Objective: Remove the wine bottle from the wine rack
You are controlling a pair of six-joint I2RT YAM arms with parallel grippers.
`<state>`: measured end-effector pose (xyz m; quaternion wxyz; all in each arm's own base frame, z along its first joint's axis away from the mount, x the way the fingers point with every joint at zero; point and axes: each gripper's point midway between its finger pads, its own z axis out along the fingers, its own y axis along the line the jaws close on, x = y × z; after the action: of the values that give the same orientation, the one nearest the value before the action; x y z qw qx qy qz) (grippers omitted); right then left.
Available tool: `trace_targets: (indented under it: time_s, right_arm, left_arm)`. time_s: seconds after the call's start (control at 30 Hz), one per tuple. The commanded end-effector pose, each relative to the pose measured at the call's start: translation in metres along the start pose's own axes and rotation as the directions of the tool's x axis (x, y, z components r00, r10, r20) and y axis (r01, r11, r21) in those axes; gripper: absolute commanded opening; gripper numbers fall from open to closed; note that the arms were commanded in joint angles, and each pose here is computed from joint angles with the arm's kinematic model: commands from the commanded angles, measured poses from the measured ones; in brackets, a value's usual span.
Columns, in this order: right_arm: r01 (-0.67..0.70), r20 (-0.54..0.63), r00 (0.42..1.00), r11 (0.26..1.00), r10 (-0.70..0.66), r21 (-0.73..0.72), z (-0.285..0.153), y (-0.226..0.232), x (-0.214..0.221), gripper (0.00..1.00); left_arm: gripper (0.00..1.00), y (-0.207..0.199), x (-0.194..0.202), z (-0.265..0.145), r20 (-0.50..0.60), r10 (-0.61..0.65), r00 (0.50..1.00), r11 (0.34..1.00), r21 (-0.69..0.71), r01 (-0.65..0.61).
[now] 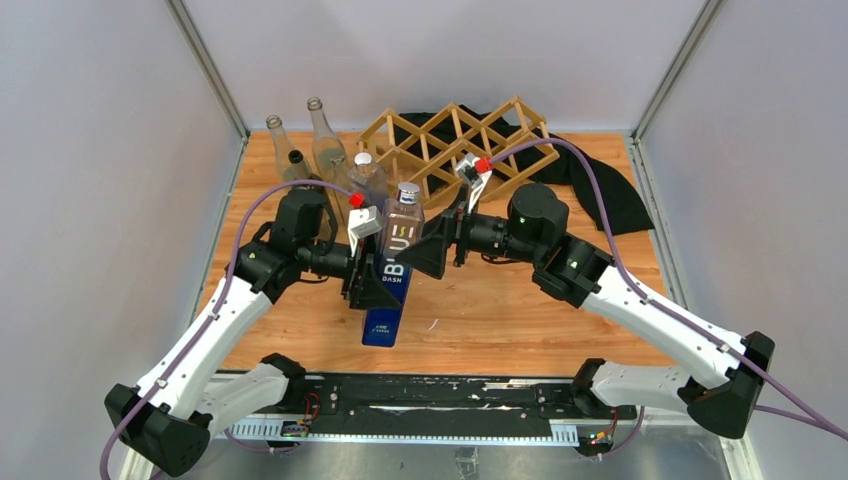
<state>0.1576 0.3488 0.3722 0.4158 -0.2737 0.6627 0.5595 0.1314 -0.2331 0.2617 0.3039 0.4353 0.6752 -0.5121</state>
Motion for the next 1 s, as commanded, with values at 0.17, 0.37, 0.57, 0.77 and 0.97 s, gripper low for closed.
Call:
trace_targets:
  time_s: [0.17,0.37,0.57,0.77,0.97]
  right_arm:
    - [0.069,-0.040,0.997,0.990,-0.065,0.120,0.009,-0.023,0.006,1.00]
    - [0.055,0.017,0.998,0.998,-0.055,0.003,0.016,-0.002,-0.004,0.98]
    - [0.012,-0.011,1.000,0.989,-0.014,-0.145,0.030,0.019,-0.001,0.91]
    - [0.017,-0.026,0.999,0.989,-0.021,-0.149,0.030,0.019,0.002,0.48]
    - [0.128,-0.053,0.991,0.989,-0.124,0.072,0.015,-0.013,-0.005,0.00]
  left_arm:
    - [0.00,-0.046,-0.030,-0.011,0.079,0.180,0.980,0.969,0.159,-0.191]
    - [0.00,-0.052,-0.025,-0.013,0.076,0.170,0.982,0.964,0.193,-0.182]
    - [0.02,-0.053,-0.026,-0.013,0.075,0.168,0.983,0.964,0.193,-0.180]
    - [0.41,-0.043,-0.023,-0.014,0.041,0.183,0.982,0.974,0.128,-0.187]
    - [0.99,0.009,-0.022,-0.026,-0.063,0.205,0.977,0.958,-0.191,-0.213]
